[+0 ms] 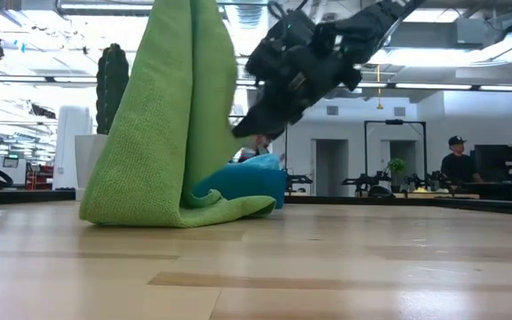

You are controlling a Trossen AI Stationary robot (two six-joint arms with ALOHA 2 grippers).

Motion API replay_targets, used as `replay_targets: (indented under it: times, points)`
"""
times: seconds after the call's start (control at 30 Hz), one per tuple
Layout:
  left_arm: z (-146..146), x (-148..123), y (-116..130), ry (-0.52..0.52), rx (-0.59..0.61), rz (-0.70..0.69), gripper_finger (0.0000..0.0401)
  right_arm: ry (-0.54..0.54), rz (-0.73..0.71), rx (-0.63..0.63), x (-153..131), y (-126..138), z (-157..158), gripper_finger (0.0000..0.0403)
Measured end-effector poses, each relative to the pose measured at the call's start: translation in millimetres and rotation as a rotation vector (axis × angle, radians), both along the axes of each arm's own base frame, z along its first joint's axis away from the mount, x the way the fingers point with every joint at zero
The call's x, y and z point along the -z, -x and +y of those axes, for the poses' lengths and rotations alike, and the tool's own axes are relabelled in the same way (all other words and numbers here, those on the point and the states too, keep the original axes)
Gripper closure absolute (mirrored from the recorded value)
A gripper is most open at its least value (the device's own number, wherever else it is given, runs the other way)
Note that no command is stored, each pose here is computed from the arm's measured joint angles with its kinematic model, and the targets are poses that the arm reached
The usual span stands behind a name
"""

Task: Fold microfiber towels
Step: Fold the green towel

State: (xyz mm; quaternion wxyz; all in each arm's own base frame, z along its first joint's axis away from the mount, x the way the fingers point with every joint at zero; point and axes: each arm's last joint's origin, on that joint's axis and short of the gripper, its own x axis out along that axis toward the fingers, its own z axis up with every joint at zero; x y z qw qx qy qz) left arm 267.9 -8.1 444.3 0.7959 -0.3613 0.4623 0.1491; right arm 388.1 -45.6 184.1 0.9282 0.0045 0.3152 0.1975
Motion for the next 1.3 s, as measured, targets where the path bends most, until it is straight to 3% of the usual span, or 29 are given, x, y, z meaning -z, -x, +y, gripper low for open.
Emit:
replay_targets:
  times: [0.23, 0.6, 0.77, 1.0, 1.3]
  points:
    - [0, 0, 0, -0.006, -0.030, 0.001, 0.0401, 0.078, 0.053, 0.164, -64, 43, -5, 0.0399]
    - [34, -2, 0, 0.002, -0.054, -0.029, 0.0401, 0.285, -0.153, 0.641, -187, 147, 1, 0.0399]
    - [59, -14, 4, -0.027, -0.100, -0.108, 0.0401, 0.345, -0.257, 0.790, -232, 177, -2, 0.0399]
    - [67, -39, 14, -0.103, -0.131, -0.228, 0.0401, 0.324, -0.299, 0.822, -270, 198, 6, 0.0399]
    - [14, -21, 3, -0.124, 0.002, -0.123, 0.0401, 0.093, -0.133, 0.714, -257, 206, 54, 0.0399]
